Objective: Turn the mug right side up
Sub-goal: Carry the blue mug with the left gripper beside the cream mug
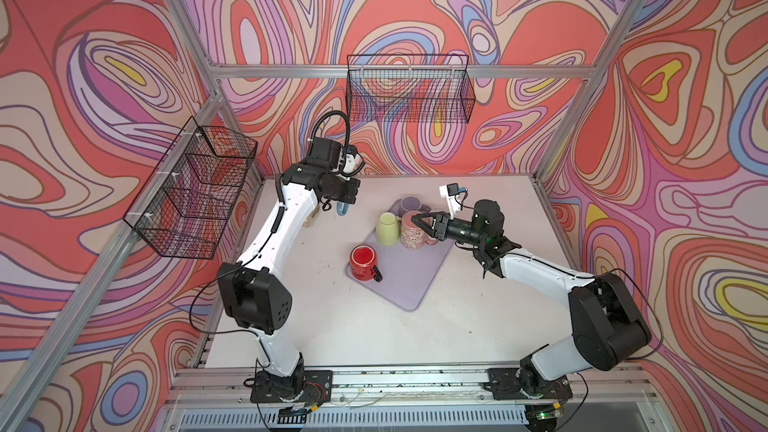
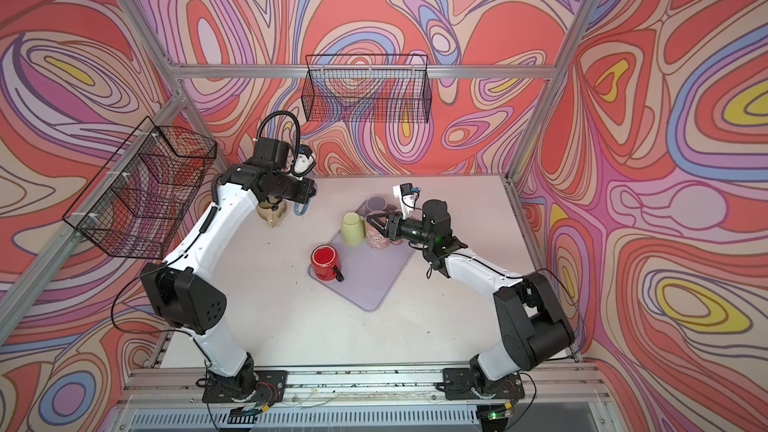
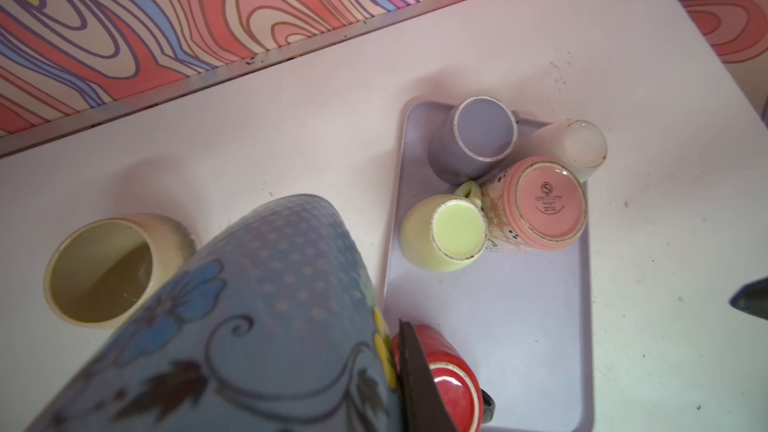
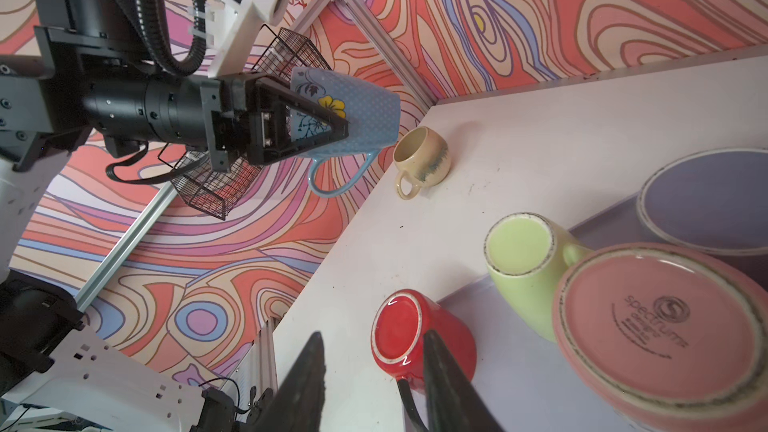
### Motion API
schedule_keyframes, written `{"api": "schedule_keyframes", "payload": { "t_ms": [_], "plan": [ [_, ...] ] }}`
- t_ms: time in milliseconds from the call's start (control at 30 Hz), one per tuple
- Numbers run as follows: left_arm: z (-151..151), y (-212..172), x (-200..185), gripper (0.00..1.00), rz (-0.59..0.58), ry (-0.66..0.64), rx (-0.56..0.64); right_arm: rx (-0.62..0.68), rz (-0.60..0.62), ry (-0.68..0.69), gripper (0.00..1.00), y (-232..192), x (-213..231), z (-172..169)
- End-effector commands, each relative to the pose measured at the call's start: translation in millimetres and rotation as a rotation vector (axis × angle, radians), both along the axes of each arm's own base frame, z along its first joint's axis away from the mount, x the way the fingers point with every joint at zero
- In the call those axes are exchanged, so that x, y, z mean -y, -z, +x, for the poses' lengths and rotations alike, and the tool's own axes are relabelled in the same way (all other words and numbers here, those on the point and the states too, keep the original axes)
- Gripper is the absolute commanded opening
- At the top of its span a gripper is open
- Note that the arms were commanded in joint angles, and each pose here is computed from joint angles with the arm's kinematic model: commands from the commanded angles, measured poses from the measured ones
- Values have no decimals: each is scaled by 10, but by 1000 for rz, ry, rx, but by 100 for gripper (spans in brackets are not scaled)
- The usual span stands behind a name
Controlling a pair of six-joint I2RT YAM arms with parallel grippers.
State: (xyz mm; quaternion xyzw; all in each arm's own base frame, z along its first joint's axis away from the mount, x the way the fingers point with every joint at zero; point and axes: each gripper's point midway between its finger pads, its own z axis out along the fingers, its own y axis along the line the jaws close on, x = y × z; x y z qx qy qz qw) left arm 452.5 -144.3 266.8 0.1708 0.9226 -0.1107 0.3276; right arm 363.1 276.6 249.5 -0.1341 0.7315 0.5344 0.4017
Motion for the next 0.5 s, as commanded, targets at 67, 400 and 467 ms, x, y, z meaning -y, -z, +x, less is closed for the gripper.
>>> {"api": "schedule_keyframes", "payload": {
  "t_ms": [67,400,467],
  "plan": [
    [182,132,-220,0,165,14,-28,0,-54,49,39,91,89,5],
    [568,532,-281,0,252,45,-117,-26,-153,88,38,340,124,-63],
    [646,635,-355,0,293,24,-126,-31,-157,93,38,367,133,-79]
  ]
}}
